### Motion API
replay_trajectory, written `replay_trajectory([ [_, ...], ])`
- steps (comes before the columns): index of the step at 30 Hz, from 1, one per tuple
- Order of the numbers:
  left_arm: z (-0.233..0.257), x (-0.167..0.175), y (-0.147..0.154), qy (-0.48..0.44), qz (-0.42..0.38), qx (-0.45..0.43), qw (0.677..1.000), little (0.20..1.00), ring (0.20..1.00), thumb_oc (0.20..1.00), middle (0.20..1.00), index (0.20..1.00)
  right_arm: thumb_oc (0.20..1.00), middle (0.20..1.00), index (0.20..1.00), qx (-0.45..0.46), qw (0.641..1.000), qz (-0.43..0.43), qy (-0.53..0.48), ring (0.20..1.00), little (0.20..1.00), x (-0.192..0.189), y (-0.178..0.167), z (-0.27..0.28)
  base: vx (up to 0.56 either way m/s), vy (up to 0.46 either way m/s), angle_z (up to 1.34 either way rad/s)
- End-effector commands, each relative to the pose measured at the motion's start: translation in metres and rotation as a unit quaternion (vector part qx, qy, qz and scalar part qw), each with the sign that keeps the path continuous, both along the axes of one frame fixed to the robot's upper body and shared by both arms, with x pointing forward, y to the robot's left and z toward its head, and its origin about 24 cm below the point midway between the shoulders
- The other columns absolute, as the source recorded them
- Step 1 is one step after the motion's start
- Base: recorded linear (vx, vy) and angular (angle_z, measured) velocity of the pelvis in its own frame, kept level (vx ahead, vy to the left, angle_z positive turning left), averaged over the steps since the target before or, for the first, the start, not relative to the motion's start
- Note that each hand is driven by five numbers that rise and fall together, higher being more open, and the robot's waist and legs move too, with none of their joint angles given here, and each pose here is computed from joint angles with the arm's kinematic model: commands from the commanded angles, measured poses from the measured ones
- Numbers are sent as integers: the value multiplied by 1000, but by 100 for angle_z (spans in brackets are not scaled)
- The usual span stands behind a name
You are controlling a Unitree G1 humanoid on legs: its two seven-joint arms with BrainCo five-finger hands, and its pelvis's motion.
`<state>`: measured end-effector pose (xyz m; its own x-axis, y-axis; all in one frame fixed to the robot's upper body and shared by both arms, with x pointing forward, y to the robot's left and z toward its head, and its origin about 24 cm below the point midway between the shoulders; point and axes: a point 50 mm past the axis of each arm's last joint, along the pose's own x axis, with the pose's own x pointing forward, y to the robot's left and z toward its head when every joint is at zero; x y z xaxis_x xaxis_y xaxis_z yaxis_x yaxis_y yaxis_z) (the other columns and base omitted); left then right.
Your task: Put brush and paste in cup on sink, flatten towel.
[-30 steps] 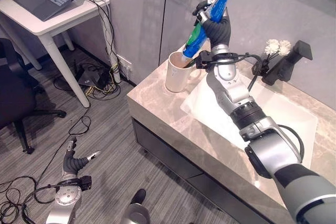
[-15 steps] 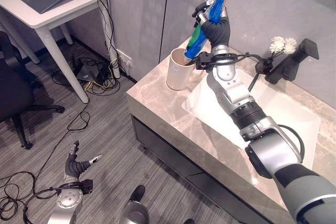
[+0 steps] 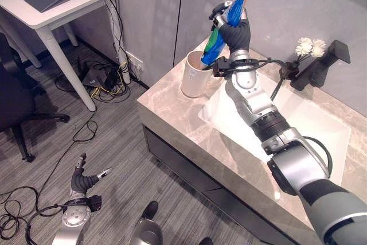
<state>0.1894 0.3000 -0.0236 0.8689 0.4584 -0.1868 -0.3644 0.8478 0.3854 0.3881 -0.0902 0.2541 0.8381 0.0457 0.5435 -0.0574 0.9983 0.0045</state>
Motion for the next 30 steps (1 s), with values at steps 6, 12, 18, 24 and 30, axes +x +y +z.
replay_trajectory([
  [6, 11, 11, 0, -35, -8, 10, 999, 1000, 1000, 1000, 1000, 1000, 1000, 1000, 1000, -47, 995, 7, -88, 1000, 1000, -8, 11, 45, -3, -1, -1],
  [12, 9, 8, 0, -29, -7, 10, 1000, 1000, 1000, 1000, 1000, 1000, 1000, 1000, 1000, -49, 995, 4, -89, 1000, 1000, -8, 13, 46, 0, 0, 0],
  [18, 9, 8, 1, -24, -10, 16, 1000, 1000, 1000, 1000, 1000, 1000, 1000, 1000, 1000, -56, 994, -3, -96, 1000, 1000, -10, 12, 47, -17, -5, -3],
  [24, 15, 10, 1, -32, -17, 25, 999, 1000, 1000, 1000, 1000, 1000, 1000, 1000, 1000, -73, 986, -19, -151, 1000, 1000, -22, 11, 66, -10, -10, -11],
  [30, 35, 8, 9, -70, -12, 37, 997, 1000, 1000, 1000, 1000, 1000, 1000, 1000, 1000, -123, 954, -98, -254, 1000, 1000, -46, -25, 98, -2, -1, -4],
])
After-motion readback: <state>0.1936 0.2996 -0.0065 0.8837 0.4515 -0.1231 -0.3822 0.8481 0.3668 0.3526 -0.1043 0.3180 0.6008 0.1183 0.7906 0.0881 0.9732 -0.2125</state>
